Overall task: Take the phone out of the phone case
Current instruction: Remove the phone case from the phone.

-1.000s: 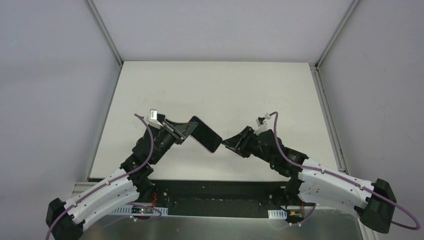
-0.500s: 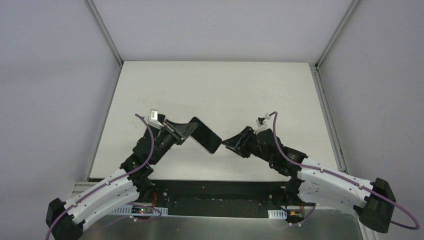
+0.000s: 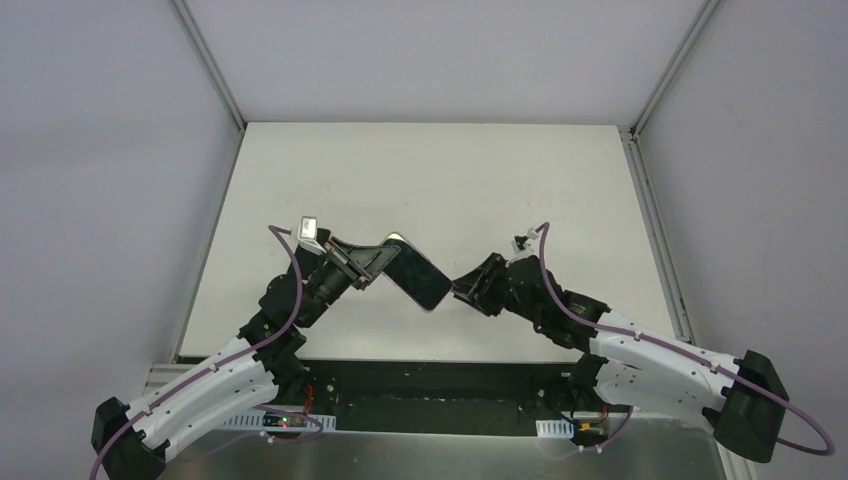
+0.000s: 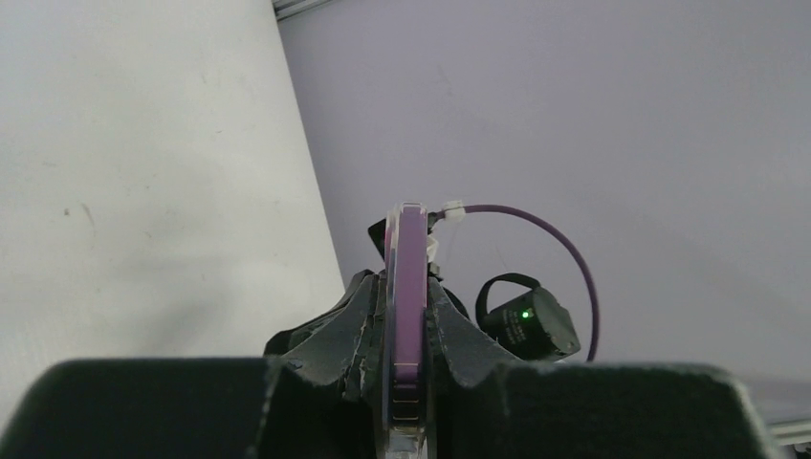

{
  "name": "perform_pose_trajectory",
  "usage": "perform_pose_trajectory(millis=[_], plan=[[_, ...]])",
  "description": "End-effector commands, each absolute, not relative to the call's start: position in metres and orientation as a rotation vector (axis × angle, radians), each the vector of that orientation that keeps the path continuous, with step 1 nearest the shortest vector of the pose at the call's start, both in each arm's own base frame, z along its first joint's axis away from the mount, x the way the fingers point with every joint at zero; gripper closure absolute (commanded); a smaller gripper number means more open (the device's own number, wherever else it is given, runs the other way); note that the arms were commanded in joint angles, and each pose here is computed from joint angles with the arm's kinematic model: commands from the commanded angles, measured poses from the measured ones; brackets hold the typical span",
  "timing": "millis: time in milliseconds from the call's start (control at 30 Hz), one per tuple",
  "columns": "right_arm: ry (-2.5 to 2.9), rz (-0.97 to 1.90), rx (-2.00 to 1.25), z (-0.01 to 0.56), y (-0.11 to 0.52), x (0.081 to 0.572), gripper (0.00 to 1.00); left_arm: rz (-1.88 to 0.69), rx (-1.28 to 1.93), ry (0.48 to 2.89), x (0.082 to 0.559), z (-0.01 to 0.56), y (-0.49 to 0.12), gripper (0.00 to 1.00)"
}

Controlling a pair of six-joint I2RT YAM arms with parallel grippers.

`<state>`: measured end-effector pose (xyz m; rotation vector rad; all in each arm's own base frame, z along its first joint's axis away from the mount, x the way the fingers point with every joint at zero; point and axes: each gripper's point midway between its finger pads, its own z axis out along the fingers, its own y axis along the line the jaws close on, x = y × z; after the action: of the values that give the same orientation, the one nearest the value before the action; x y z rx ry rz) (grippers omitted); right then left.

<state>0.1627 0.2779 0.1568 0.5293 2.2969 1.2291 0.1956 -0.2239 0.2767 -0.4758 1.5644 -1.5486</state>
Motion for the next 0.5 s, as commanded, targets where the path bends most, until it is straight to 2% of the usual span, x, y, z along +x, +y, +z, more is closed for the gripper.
perform_pose_trajectory(millis=[0,167,300,467], plan=[[2.25,1.251,0.527,0.173,0.278,0.167,0.59,-1.726,-0.439,1.342,0.18,0.347,-0.216,1.0],[2.204,1.198,0.473,0.181,0.256,0.163,0.53,-1.7,-0.455,1.328,0.182,0.344,-0.211,1.0],[2.101,1.358,0.328,0.209,0.258,0.147,0.47,-1.682,-0.495,1.326,0.188,0.341,-0.21,1.0],[1.989,1.545,0.171,0.235,0.273,0.126,0.44,-1.676,-0.569,1.316,0.198,0.345,-0.208,1.0]])
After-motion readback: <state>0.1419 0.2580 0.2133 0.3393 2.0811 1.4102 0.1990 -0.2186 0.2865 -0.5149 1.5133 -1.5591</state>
